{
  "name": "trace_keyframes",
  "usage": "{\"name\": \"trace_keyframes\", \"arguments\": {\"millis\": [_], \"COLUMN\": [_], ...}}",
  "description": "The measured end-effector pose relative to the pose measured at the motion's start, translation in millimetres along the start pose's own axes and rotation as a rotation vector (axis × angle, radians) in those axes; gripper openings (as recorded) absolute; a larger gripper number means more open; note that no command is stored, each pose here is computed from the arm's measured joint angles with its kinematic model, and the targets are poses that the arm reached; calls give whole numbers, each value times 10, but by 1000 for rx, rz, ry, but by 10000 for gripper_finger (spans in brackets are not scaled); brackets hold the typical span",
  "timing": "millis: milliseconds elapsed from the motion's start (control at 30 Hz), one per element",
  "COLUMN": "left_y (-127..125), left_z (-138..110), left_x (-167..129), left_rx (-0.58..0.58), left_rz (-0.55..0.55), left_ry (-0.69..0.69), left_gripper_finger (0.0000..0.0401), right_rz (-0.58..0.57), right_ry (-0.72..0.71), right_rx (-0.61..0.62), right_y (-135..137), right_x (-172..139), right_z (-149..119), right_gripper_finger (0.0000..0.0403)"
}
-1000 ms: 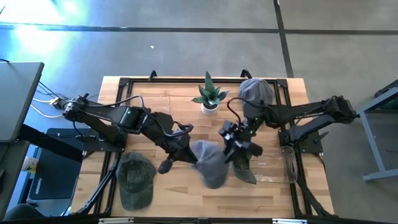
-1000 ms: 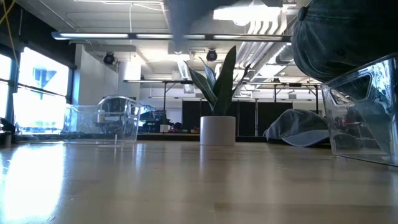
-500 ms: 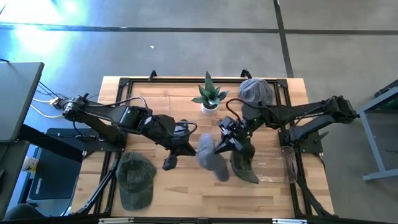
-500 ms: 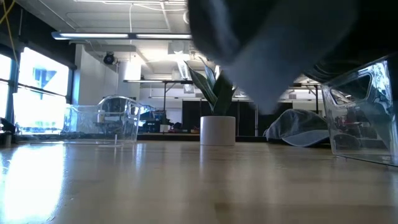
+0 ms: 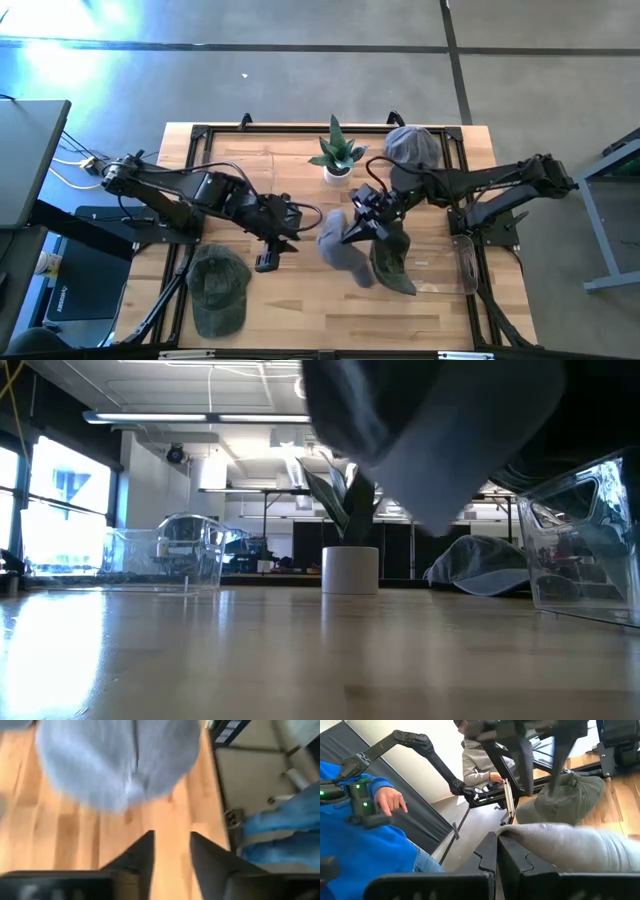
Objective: Pick & Place hat
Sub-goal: Put the left gray cap into the left transparent bin
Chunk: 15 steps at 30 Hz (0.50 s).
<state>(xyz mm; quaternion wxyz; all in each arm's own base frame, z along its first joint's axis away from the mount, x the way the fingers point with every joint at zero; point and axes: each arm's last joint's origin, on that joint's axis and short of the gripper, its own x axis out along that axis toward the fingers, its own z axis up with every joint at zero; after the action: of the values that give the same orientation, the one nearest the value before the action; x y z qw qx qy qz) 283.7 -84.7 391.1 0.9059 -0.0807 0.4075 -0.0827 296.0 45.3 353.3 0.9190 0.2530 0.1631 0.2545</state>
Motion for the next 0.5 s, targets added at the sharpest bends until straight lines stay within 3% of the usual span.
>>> {"name": "trace_keyframes", "arguments": {"millis": [200, 333, 400, 500], "left_y": [107, 193, 219, 161], "left_z": [-130, -156, -148, -33], "left_x": [213, 433, 582, 658], "left_rx": [70, 63, 78, 105], "left_rz": [234, 342, 322, 169], "left_ry": [66, -18, -79, -255], "left_gripper_finger": [263, 321, 337, 346], "right_rz": [26, 57, 103, 152], "right_ry": [-44, -58, -70, -94], "right_rx": [-11, -15, -3, 3], "right_y": [79, 124, 161, 206], "right_x": [-78, -118, -137, -161], "right_z": [62, 90, 118, 158], "right_gripper_finger": [1, 0, 0, 0]}}
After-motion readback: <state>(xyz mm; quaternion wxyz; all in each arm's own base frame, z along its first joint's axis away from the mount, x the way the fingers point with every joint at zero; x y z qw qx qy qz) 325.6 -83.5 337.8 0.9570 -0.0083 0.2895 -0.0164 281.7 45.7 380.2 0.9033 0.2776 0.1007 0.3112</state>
